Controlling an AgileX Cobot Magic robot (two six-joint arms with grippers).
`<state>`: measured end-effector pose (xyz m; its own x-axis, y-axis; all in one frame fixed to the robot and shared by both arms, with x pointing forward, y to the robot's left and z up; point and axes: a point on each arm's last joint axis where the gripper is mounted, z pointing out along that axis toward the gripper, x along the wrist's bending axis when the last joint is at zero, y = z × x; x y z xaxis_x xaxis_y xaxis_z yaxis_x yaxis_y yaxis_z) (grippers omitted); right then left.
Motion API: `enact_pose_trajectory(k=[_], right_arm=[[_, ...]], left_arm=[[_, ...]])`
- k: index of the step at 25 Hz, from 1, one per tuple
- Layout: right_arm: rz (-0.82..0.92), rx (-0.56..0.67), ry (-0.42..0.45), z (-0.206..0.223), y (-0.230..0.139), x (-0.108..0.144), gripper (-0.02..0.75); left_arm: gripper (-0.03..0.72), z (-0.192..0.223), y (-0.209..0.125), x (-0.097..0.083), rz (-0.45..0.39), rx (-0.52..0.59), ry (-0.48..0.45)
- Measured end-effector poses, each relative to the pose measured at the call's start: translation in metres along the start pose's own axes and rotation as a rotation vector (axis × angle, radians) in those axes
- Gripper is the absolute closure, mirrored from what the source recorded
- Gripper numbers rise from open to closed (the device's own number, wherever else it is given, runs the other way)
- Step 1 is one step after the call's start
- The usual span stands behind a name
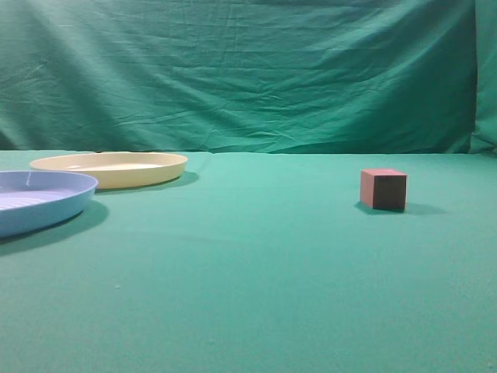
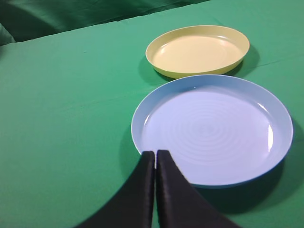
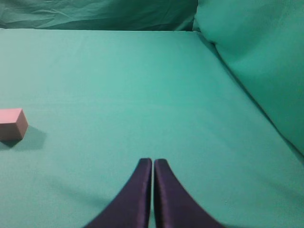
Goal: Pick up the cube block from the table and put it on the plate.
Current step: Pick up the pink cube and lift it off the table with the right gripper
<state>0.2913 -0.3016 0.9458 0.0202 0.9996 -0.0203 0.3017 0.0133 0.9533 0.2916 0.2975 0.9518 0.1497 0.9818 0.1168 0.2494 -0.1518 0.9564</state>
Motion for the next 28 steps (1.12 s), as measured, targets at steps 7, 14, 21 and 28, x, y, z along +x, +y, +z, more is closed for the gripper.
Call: enact_pose_trajectory(k=[7, 14, 21, 28], right_arm=[[0.0, 0.0, 0.0, 0.0, 0.0, 0.0, 0.738], [0.0, 0.0, 0.0, 0.0, 0.0, 0.0, 0.738], [0.0, -0.006, 0.001, 0.0, 0.001, 0.0, 0.738], [0.176, -0.365, 0.071, -0.006, 0.033, 0.003, 0.738]], left_arm=[[0.688, 0.0, 0.0, 0.0, 0.0, 0.0, 0.0], [0.688, 0.0, 0.0, 0.0, 0.0, 0.0, 0.0], [0.688, 0.0, 0.0, 0.0, 0.0, 0.0, 0.0], [0.688, 0.0, 0.0, 0.0, 0.0, 0.0, 0.0]])
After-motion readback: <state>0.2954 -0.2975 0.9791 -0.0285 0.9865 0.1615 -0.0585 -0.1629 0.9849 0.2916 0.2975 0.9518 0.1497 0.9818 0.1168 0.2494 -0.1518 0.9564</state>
